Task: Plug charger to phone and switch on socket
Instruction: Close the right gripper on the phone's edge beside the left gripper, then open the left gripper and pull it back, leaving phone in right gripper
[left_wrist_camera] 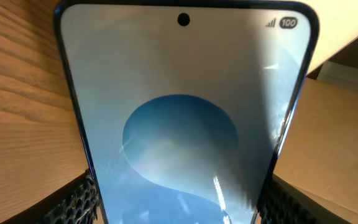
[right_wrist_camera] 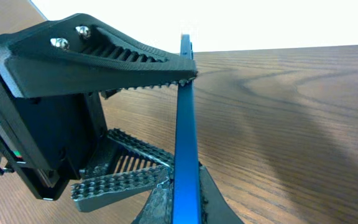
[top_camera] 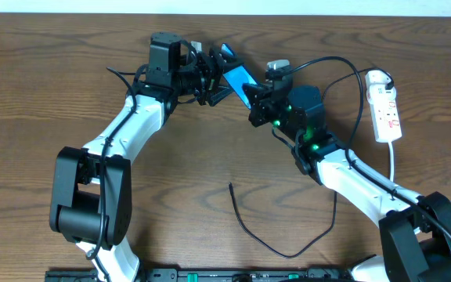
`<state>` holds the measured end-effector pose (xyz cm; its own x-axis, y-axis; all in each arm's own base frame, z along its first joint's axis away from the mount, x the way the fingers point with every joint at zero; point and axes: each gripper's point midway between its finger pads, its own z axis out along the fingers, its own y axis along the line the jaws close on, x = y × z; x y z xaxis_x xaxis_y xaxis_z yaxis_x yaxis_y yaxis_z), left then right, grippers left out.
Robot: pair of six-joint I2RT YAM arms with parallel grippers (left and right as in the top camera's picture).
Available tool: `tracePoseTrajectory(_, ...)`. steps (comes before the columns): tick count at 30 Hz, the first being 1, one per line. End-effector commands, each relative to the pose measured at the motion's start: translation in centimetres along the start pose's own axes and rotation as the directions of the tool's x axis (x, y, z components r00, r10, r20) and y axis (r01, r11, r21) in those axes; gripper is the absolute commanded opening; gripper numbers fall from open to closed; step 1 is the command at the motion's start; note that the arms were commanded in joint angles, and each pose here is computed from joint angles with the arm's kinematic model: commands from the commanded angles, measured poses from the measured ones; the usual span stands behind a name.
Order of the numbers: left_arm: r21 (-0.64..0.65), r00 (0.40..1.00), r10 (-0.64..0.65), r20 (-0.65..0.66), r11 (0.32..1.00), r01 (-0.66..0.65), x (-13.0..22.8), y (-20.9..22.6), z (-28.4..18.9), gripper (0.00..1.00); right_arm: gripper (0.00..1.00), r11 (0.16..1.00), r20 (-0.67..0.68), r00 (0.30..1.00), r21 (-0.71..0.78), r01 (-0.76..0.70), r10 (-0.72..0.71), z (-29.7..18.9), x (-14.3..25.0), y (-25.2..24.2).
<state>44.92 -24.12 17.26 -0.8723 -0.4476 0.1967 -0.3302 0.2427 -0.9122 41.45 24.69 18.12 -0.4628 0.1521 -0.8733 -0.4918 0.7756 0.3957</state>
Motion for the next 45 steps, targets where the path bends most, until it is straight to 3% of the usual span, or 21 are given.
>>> tracePoseTrajectory(1, 0.053, 0.998, 0.055, -0.016, 0.997, -0.054, 1.2, -3.3, -0.6, 0.27, 0.01, 0.996, -0.002, 1.000, -0.083, 0.023, -0.023, 0.2, -0.4, 2.1)
tracePoseTrajectory(4, 0.052, 0.998, 0.055, -0.016, 0.997, -0.054, 1.2, -3.2, -0.6, 0.71, 0.01, 0.996, -0.002, 1.000, -0.083, 0.020, -0.021, 0.2, -0.3, 2.1)
tracePoseTrajectory(5, 0.052, 0.998, 0.055, -0.016, 0.997, -0.054, 1.2, -3.2, -0.6, 0.80, 0.01, 0.996, -0.002, 1.000, -0.083, 0.020, -0.021, 0.2, -0.4, 2.1)
tracePoseTrajectory(7, 0.053, 0.998, 0.055, -0.016, 0.997, -0.054, 1.2, -3.3, -0.6, 0.87, 0.01, 0.996, -0.002, 1.000, -0.082, 0.020, -0.020, 0.2, -0.4, 2.0)
tracePoseTrajectory(21, 0.061, 0.997, 0.055, -0.044, 0.997, -0.052, 1.6, -3.3, -0.8, 0.90, 0.01, 0.999, 0.012, 1.000, -0.046, 0.016, -0.015, 0.1, -0.8, 1.1)
tracePoseTrajectory(29, 0.093, 0.993, 0.051, -0.109, 0.995, -0.041, 1.7, -3.6, -2.0, 0.90, 0.01, 0.998, 0.035, 0.997, 0.000, -0.068, 0.068, -0.3, -1.8, -1.4)
tracePoseTrajectory(39, 0.209, 0.976, 0.129, -0.176, 0.974, -0.091, 1.5, -5.9, -4.7, 0.90, 0.01, 0.968, 0.086, 0.968, 0.062, -0.242, 0.236, -1.3, -3.2, -5.3)
tracePoseTrajectory(45, 0.230, 0.973, 0.138, -0.183, 0.969, -0.094, 0.7, -5.9, -6.3, 0.90, 0.01, 0.886, 0.106, 0.883, 0.037, -0.463, 0.457, -1.7, -3.7, -6.3)
